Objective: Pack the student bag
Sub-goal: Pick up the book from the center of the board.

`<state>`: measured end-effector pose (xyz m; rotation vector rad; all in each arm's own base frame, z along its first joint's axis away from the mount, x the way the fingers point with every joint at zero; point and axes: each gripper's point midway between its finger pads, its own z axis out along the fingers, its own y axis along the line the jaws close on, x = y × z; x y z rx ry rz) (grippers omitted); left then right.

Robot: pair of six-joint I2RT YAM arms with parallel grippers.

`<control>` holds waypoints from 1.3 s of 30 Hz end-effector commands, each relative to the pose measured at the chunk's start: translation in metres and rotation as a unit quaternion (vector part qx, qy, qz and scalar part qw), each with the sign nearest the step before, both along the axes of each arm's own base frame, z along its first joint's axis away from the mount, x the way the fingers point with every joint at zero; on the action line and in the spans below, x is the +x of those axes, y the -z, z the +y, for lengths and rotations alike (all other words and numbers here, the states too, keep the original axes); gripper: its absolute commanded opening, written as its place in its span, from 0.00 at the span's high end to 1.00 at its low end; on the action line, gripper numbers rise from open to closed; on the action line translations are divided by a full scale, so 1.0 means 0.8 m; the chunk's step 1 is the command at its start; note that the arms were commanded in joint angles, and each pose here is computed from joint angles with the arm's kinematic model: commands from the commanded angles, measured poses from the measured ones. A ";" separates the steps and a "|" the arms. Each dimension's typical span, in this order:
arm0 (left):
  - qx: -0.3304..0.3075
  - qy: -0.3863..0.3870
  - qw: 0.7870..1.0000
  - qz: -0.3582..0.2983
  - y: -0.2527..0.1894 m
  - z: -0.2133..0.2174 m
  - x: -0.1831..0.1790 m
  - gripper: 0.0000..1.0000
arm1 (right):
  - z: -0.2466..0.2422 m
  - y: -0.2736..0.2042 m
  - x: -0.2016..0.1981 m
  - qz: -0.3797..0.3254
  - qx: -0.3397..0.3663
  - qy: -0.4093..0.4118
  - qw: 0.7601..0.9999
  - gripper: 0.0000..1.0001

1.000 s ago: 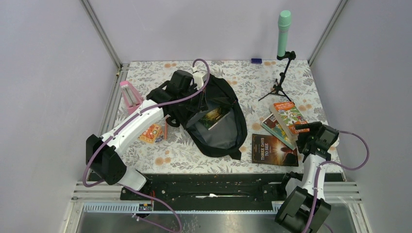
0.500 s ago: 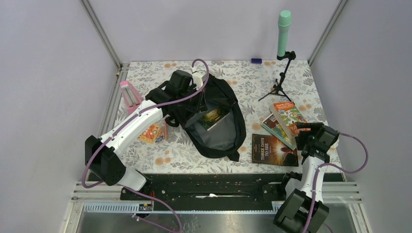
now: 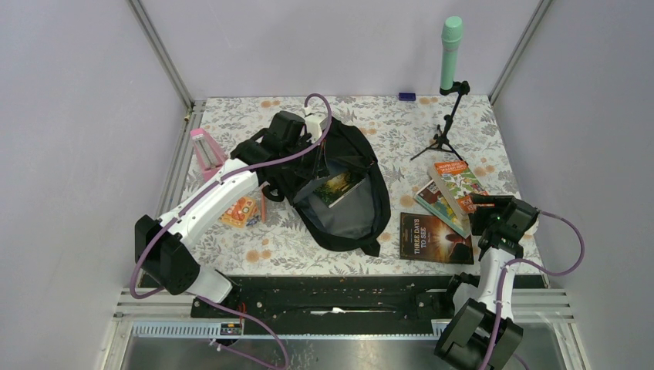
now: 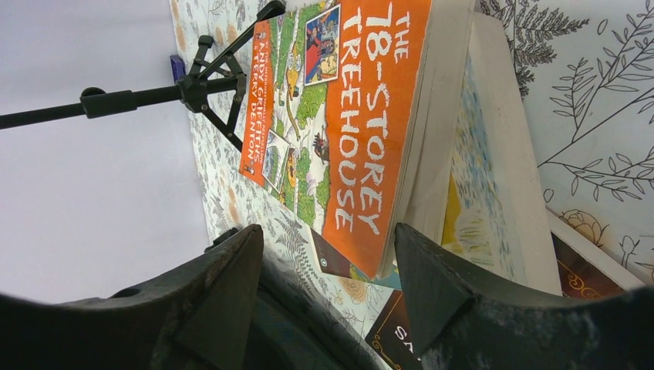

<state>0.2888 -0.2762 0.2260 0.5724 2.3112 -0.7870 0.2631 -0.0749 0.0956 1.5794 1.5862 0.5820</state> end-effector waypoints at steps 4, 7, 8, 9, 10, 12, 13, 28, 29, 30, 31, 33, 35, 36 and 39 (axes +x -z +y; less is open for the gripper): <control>-0.041 0.012 0.998 -0.042 -0.049 -0.009 0.005 1.00 | 0.000 -0.010 0.005 -0.021 0.003 0.001 1.000 0.32; -0.041 0.013 0.998 -0.040 -0.048 -0.009 0.006 1.00 | 0.001 -0.008 0.005 -0.018 0.006 0.001 1.000 0.33; -0.041 0.013 0.998 -0.040 -0.047 -0.009 0.006 1.00 | 0.002 -0.006 0.003 -0.014 0.008 0.001 1.000 0.33; -0.041 0.014 0.998 -0.038 -0.047 -0.009 0.005 1.00 | 0.001 -0.005 0.002 -0.011 0.008 0.002 1.000 0.34; -0.042 0.014 0.998 -0.038 -0.047 -0.009 0.005 1.00 | 0.001 -0.004 0.001 -0.009 0.007 0.002 1.000 0.34; -0.042 0.015 0.998 -0.037 -0.046 -0.010 0.006 1.00 | 0.001 -0.004 -0.001 -0.007 0.005 0.003 1.000 0.34; -0.042 0.014 0.998 -0.036 -0.046 -0.009 0.006 1.00 | 0.001 -0.004 -0.002 -0.005 0.003 0.004 1.000 0.34; -0.045 0.019 0.998 -0.027 -0.042 -0.012 0.005 1.00 | 0.001 -0.009 -0.006 -0.003 -0.006 0.002 1.000 0.30; -0.046 0.019 0.998 -0.027 -0.043 -0.012 0.004 1.00 | 0.001 -0.008 -0.005 -0.004 -0.005 0.003 1.000 0.30; -0.047 0.019 0.998 -0.028 -0.044 -0.013 0.004 1.00 | 0.001 -0.008 -0.004 -0.007 -0.004 0.003 1.000 0.30; -0.047 0.019 0.998 -0.027 -0.044 -0.012 0.004 1.00 | 0.001 -0.009 -0.002 -0.011 -0.001 0.003 1.000 0.31; -0.047 0.020 0.998 -0.028 -0.045 -0.012 0.004 1.00 | 0.001 -0.010 0.001 -0.017 0.004 0.005 1.000 0.32; -0.047 0.020 0.998 -0.029 -0.044 -0.012 0.004 1.00 | 0.001 -0.010 0.002 -0.018 0.006 0.007 1.000 0.33; -0.047 0.020 0.998 -0.028 -0.044 -0.012 0.004 1.00 | 0.000 -0.012 0.003 -0.020 0.005 0.007 1.000 0.34; -0.047 0.020 0.998 -0.029 -0.045 -0.012 0.004 1.00 | -0.002 -0.012 0.003 -0.022 0.003 0.010 1.000 0.35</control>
